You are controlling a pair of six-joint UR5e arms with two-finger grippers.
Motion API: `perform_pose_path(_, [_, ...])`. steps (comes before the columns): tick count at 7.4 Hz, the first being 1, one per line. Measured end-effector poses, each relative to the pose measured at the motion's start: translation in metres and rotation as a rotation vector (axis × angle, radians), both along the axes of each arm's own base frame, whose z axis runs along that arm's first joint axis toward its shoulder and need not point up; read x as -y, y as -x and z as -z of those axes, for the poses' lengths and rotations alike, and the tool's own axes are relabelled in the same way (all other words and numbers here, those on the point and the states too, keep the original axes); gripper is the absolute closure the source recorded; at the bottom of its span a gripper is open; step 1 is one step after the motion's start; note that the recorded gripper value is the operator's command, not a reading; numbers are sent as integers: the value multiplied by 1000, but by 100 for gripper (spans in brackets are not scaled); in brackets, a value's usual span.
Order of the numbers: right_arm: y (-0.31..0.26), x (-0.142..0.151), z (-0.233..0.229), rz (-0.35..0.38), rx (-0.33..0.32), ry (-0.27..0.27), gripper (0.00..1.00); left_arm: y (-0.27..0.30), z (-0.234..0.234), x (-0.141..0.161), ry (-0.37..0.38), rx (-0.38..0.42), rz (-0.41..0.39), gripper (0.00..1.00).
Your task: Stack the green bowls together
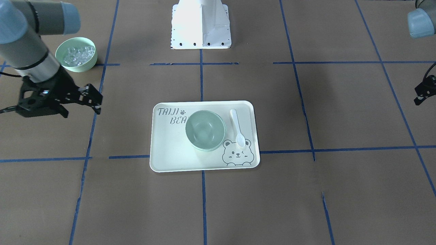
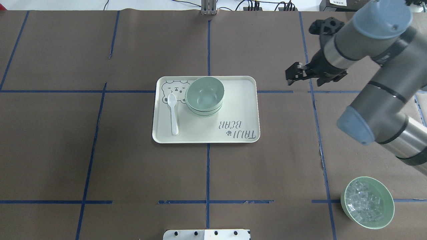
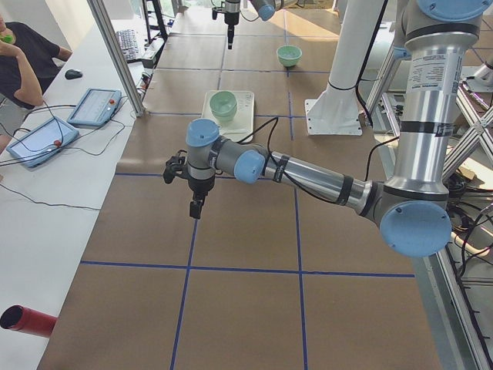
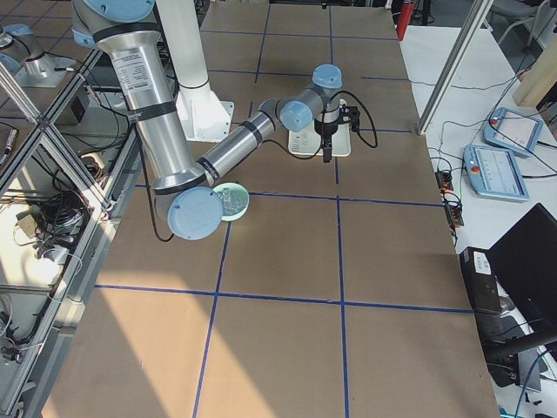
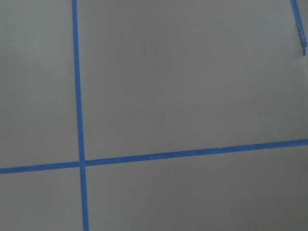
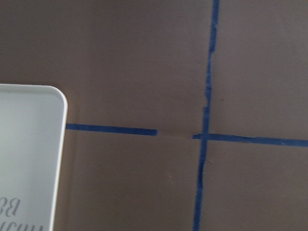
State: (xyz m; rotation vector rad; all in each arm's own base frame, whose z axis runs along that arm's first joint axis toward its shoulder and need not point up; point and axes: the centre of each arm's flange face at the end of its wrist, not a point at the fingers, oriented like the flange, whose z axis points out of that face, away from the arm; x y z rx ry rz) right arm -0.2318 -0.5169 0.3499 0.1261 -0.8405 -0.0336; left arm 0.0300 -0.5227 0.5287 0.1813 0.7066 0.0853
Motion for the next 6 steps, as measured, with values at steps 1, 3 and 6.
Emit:
perform_pose_path(1, [-58, 0, -41, 43, -1, -13, 0, 17, -18, -2, 12, -5, -39, 0])
perform_pose_path(3, [-162, -11, -137, 115, 5, -36, 0, 58, -54, -11, 46, -14, -71, 0])
perform_pose_path(6, [-276, -30, -276, 163, 13, -53, 0, 84, -107, -34, 142, -80, -57, 0])
